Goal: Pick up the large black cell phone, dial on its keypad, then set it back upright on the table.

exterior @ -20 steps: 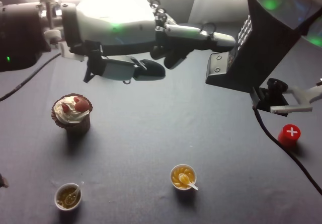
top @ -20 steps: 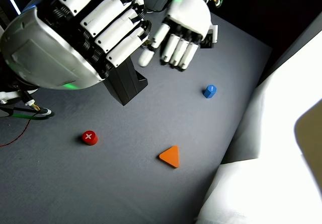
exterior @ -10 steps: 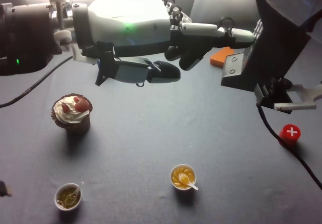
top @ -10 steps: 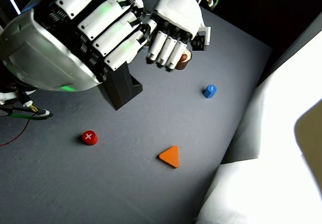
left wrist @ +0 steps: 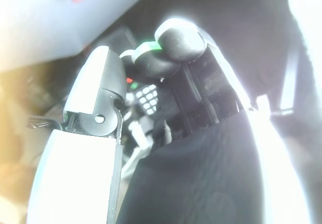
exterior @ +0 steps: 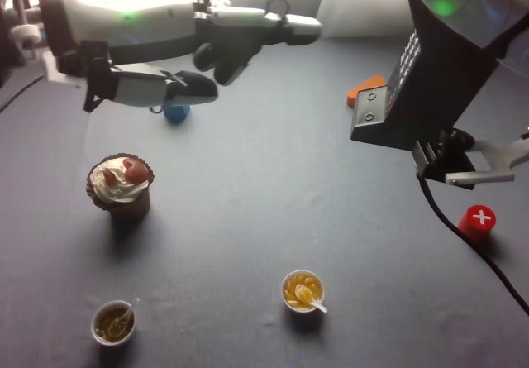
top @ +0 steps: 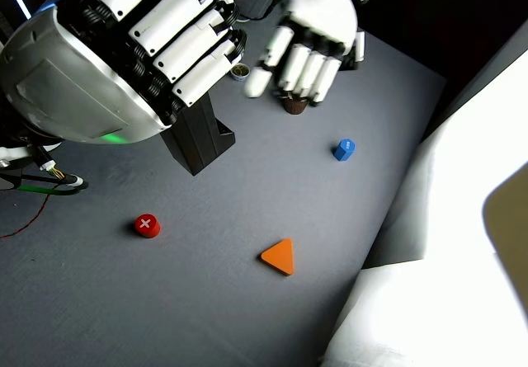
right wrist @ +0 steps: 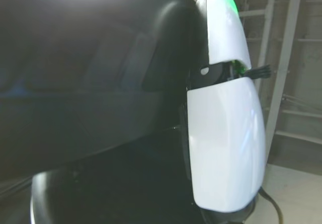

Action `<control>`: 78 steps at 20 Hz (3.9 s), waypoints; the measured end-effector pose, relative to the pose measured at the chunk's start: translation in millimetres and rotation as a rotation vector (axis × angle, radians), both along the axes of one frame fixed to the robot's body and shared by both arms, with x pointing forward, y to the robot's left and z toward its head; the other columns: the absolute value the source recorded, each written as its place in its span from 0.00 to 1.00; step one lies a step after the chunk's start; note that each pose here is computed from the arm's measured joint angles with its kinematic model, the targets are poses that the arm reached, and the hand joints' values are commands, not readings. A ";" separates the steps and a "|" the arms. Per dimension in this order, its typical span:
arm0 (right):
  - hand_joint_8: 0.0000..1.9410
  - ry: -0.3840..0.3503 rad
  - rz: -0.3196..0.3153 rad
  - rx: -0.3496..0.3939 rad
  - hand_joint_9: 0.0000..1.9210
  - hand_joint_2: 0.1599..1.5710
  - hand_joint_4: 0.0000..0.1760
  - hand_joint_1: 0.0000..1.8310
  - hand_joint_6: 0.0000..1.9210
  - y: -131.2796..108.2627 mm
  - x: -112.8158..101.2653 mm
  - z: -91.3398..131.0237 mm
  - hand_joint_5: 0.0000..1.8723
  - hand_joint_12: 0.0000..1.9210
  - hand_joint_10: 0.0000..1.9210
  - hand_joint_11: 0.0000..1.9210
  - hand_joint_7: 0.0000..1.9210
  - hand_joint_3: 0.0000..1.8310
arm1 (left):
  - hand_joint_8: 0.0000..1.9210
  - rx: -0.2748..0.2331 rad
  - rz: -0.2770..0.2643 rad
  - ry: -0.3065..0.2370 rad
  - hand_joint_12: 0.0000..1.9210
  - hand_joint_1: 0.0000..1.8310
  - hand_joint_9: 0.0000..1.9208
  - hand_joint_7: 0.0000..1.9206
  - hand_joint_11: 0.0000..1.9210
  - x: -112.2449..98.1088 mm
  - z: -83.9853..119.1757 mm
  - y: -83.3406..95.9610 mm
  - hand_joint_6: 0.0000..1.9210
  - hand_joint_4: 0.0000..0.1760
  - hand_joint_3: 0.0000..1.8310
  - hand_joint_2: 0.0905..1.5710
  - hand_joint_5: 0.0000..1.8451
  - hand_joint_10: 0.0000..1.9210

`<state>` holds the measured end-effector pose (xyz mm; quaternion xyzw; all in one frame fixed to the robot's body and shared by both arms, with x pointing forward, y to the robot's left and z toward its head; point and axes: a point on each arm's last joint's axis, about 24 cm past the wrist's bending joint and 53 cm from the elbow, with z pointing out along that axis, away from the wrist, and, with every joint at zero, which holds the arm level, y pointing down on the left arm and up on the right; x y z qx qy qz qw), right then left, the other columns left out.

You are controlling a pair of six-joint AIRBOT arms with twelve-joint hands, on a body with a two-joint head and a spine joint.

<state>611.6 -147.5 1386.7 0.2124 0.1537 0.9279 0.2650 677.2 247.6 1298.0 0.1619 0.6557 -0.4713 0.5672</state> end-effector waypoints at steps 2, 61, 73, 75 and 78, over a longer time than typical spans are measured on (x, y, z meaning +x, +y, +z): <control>0.55 -0.001 -0.001 0.000 0.43 0.71 0.00 0.81 0.60 -0.4 0.0 0.1 0.43 0.91 0.66 0.37 0.44 0.00 | 0.83 0.006 0.003 0.000 1.00 0.71 0.39 0.34 0.40 0.5 -0.7 8.5 0.00 0.56 0.00 0.81 0.04 1.00; 0.51 0.051 -0.032 0.042 0.47 0.69 0.00 0.81 0.55 -8.8 15.1 -34.9 0.45 0.88 0.62 0.38 0.47 0.00 | 0.00 -0.175 -0.067 0.504 0.43 0.11 0.37 0.40 0.17 -52.8 -21.3 8.1 0.00 0.00 0.00 0.79 0.33 0.03; 0.55 0.098 0.000 0.005 0.42 0.70 0.00 0.75 0.55 10.1 17.4 -65.0 0.49 0.72 0.71 0.35 0.47 0.00 | 0.00 -0.291 -0.069 0.563 0.22 0.00 0.10 0.17 0.00 -49.8 -9.5 -0.8 0.00 0.00 0.00 0.72 0.13 0.00; 0.54 0.092 -0.002 -0.020 0.42 0.70 0.00 0.75 0.53 11.4 18.3 -68.4 0.50 0.70 0.70 0.34 0.48 0.00 | 0.00 -0.380 -0.079 0.551 0.22 0.00 0.11 0.17 0.00 -46.7 8.9 2.1 0.00 0.00 0.00 0.73 0.14 0.00; 0.54 0.070 -0.002 -0.058 0.42 0.69 0.00 0.75 0.52 11.6 16.9 -72.3 0.51 0.70 0.70 0.34 0.48 0.00 | 0.00 -0.446 -0.044 0.602 0.22 0.00 0.11 0.17 0.00 -38.3 11.3 9.6 0.00 0.00 0.00 0.73 0.14 0.00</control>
